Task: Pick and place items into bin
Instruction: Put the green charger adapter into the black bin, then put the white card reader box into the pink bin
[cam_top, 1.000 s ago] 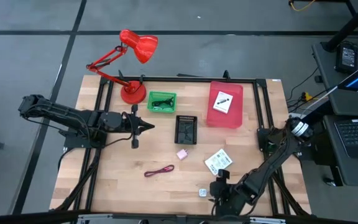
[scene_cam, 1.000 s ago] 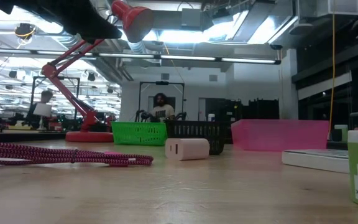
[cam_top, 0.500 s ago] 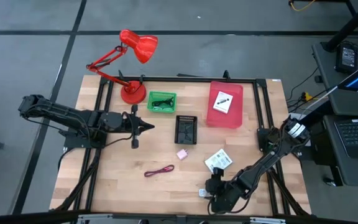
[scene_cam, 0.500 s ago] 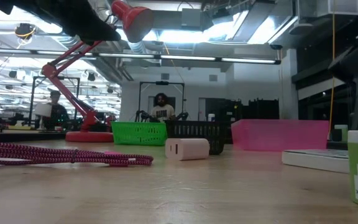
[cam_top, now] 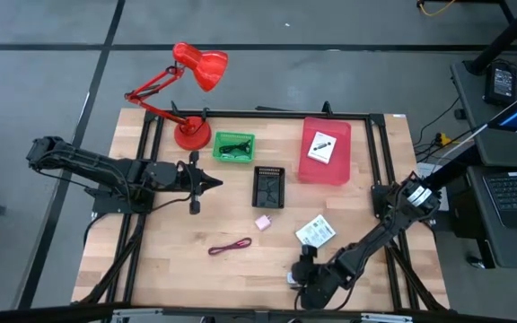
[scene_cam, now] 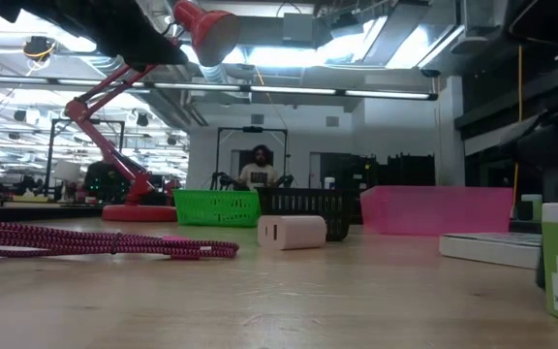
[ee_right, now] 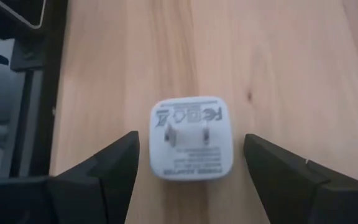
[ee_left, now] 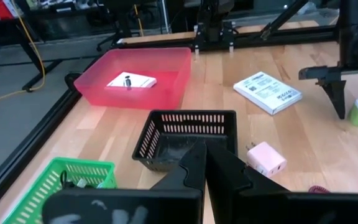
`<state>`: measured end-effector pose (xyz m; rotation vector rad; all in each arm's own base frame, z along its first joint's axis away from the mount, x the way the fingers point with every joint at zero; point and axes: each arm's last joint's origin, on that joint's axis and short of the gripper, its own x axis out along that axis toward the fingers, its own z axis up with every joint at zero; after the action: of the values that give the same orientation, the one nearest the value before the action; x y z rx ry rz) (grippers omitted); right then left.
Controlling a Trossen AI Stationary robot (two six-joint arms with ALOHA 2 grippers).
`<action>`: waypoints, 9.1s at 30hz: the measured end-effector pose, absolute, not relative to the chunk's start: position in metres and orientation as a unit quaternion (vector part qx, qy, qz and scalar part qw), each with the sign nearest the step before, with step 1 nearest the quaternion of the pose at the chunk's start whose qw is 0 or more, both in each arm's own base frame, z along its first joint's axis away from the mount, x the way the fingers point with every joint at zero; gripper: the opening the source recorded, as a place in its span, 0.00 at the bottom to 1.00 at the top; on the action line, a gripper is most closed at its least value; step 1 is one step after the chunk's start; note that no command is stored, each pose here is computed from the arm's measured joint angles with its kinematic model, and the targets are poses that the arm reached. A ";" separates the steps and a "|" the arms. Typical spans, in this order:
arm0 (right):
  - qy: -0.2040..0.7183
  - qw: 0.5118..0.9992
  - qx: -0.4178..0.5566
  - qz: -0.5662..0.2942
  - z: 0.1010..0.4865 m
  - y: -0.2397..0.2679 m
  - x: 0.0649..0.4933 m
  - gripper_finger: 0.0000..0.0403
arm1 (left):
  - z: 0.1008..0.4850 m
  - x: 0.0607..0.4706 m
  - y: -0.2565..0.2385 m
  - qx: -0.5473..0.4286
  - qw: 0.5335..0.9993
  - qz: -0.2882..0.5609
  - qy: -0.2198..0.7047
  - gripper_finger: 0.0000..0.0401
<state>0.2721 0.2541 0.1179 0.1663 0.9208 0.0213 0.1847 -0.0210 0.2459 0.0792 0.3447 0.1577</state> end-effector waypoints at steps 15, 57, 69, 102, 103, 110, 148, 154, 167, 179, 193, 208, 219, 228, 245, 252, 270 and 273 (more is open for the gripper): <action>0.446 0.892 0.063 0.030 0.119 0.253 0.274 0.34 | 0.246 0.185 -0.021 0.040 0.981 0.078 0.172 0.01; 0.315 0.946 0.036 0.065 0.267 0.175 0.265 0.29 | 0.246 0.185 -0.021 0.040 0.981 0.078 0.171 0.01; 0.292 0.955 0.040 0.014 0.247 0.136 0.281 0.29 | 0.246 0.185 -0.021 0.045 0.981 0.078 0.172 0.01; 0.289 0.942 0.082 -0.147 0.232 -0.005 0.311 0.30 | 0.244 0.184 -0.021 0.119 0.973 0.064 0.186 0.01; 0.293 0.940 0.086 -0.152 0.230 -0.009 0.312 0.30 | 0.244 0.184 -0.021 0.122 0.973 0.064 0.188 0.01; 0.327 0.928 0.089 -0.152 0.205 -0.027 0.323 0.30 | 0.243 0.184 -0.021 0.131 0.971 0.062 0.192 0.01; 0.392 0.913 0.021 -0.113 0.141 -0.031 0.346 0.30 | 0.242 0.183 -0.021 0.138 0.969 0.060 0.196 0.01; 0.391 0.912 0.017 -0.125 0.141 -0.031 0.346 0.36 | 0.242 0.183 -0.021 0.138 0.969 0.060 0.197 0.01; 0.388 0.911 0.024 -0.139 0.141 -0.032 0.346 0.42 | 0.241 0.183 -0.020 0.139 0.967 0.059 0.203 0.01; 0.385 0.914 0.011 -0.130 0.166 -0.029 0.353 0.42 | 0.241 0.183 -0.020 0.139 0.967 0.060 0.203 0.01; 0.333 0.939 0.000 -0.089 0.241 0.002 0.331 0.37 | 0.241 0.183 -0.021 0.135 0.968 0.060 0.202 0.01; 0.283 0.953 0.046 -0.097 0.223 0.044 0.277 0.03 | 0.229 0.203 -0.029 0.101 0.973 -0.015 0.207 0.01; 0.262 0.958 0.097 -0.068 0.210 0.055 0.227 0.00 | 0.214 0.247 -0.037 0.057 0.976 -0.012 0.209 0.01; 0.273 0.957 0.083 -0.055 0.207 0.058 0.205 0.00 | 0.218 0.308 -0.051 0.102 0.966 -0.075 0.224 0.01; 0.416 0.889 0.171 -0.092 0.191 0.060 0.160 0.00 | 0.199 0.407 -0.066 0.135 0.938 -0.125 0.294 0.01; 0.459 0.855 0.227 -0.079 0.191 0.075 0.160 0.00 | 0.200 0.422 -0.066 0.160 0.933 -0.140 0.290 0.01; 0.525 0.815 0.220 -0.108 0.140 0.101 0.186 0.00 | 0.199 0.419 -0.071 0.147 0.930 -0.142 0.305 0.01; 0.513 0.820 0.228 -0.114 0.136 0.104 0.192 0.00 | 0.199 0.419 -0.073 0.142 0.930 -0.142 0.308 0.01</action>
<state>0.1918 0.1036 0.1358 0.4854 1.0930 -0.2420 0.4186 -0.0730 0.1986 0.2917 0.6305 -0.2909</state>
